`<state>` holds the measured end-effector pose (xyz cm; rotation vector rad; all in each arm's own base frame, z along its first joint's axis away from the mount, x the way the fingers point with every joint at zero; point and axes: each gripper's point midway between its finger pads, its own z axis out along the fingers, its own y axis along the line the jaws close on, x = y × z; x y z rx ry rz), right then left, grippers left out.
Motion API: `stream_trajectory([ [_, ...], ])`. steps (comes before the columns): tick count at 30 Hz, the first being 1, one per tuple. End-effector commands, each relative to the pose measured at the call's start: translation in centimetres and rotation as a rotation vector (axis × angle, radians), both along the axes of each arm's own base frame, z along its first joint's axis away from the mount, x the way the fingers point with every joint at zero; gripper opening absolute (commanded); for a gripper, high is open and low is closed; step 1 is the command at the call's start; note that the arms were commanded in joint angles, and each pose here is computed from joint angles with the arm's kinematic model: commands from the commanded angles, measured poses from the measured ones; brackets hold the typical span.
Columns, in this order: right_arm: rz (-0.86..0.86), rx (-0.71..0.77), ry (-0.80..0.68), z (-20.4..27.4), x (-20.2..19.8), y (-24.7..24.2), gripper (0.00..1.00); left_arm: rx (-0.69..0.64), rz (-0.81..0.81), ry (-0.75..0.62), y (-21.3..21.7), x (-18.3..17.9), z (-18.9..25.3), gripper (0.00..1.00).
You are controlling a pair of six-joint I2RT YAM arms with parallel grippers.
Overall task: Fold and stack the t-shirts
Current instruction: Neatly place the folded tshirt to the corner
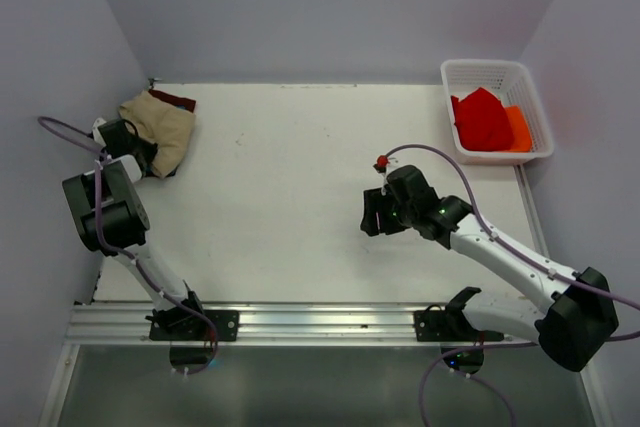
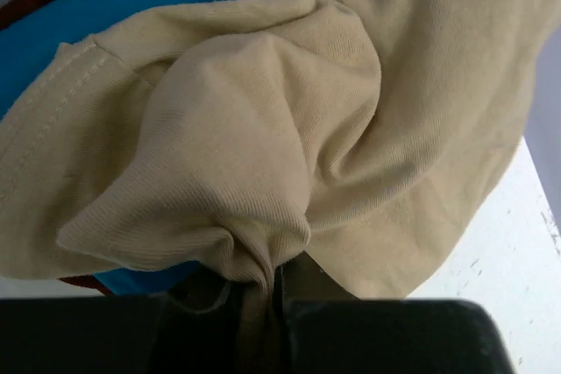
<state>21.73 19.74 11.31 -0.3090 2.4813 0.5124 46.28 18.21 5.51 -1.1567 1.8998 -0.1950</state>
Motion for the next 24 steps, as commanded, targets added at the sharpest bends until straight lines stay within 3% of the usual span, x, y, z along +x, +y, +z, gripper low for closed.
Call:
stream_trajectory([
  [1, 0.003, 0.015, -0.056, 2.1, 0.5, 0.0, 0.59, -0.023, 0.091, 0.026, 0.7, -1.6, -0.6, 0.00],
  [5, 0.010, 0.023, -0.056, 2.1, 0.4, 0.0, 0.59, -0.048, 0.069, -0.011, 0.4, -1.2, 0.1, 0.00],
  [8, 0.007, 0.035, -0.064, 2.0, 0.4, 0.1, 0.59, -0.052, 0.058, -0.112, 0.1, -0.9, 2.5, 0.03],
  [9, 0.007, 0.035, -0.064, 1.9, 0.4, 0.1, 0.59, -0.045, 0.063, -0.152, 0.0, -1.0, 4.2, 0.18],
  [11, 0.011, 0.032, -0.060, 1.9, 0.4, 0.2, 0.59, -0.063, 0.110, -0.163, 0.0, -1.9, 5.1, 0.33],
  [12, 0.011, 0.030, -0.061, 1.9, 0.5, 0.2, 0.59, -0.062, 0.163, -0.198, 0.3, -2.6, 6.9, 0.51],
  [19, 0.013, 0.025, -0.056, 1.8, 0.6, 0.3, 0.59, -0.085, 0.367, -0.326, -0.3, -8.3, 14.6, 0.77],
  [22, 0.017, 0.026, -0.056, 1.9, 0.6, 0.4, 0.59, -0.111, 0.363, -0.364, -1.6, -10.0, 17.0, 0.78],
  [24, 0.017, 0.022, -0.053, 1.8, 0.6, 0.3, 0.59, -0.093, 0.270, -0.481, -3.1, -9.8, 19.6, 0.78],
])
